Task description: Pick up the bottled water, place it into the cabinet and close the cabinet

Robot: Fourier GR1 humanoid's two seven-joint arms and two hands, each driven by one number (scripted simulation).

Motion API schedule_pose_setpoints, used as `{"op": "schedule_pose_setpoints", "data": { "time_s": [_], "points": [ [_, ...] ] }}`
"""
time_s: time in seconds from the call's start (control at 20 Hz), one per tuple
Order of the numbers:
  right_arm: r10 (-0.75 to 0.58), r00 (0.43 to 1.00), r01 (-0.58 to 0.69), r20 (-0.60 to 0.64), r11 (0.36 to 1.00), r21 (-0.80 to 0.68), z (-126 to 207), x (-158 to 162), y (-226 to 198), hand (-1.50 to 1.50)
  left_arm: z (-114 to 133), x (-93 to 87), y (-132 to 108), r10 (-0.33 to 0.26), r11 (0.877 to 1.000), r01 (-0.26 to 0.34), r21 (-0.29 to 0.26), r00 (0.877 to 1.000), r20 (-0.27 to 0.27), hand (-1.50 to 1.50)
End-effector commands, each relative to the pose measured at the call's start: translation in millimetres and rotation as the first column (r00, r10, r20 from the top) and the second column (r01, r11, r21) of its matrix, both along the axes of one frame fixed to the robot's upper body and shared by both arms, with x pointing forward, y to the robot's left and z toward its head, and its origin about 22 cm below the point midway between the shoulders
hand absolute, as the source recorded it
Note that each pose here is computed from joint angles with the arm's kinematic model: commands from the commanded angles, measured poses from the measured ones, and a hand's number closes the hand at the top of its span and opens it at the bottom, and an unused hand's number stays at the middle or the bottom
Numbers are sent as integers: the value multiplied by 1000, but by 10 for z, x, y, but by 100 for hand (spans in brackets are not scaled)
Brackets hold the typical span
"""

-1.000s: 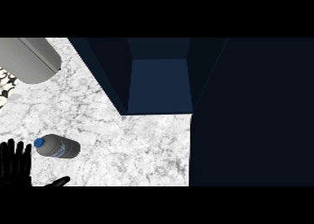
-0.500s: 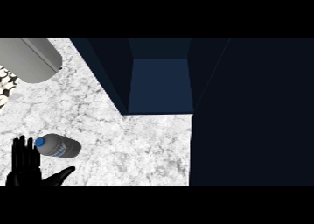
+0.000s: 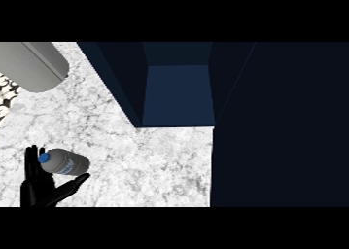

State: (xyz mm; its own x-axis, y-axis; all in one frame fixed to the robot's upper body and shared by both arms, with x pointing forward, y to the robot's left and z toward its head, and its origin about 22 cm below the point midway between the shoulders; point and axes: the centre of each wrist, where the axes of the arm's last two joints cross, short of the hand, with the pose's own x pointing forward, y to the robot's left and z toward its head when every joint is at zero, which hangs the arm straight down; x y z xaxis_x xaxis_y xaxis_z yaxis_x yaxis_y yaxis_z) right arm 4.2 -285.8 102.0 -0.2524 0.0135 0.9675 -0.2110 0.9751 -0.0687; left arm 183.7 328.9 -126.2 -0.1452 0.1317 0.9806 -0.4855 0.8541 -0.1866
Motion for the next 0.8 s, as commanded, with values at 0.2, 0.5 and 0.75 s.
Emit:
{"op": "schedule_pose_setpoints", "data": {
  "time_s": [0.2,0.5,0.75],
  "points": [
    [14,997,-16,72,999,31,277,-41,-14,-150,-263,4,-81,-39,993,48,-106,996,79,-150],
    [13,997,-14,76,1000,10,404,-122,105,-150,-255,239,-172,-49,979,78,-186,986,158,-150],
    [14,997,-15,71,1000,16,366,-109,-12,-150,-230,211,86,-40,978,78,-194,981,191,150]
  ]
}}
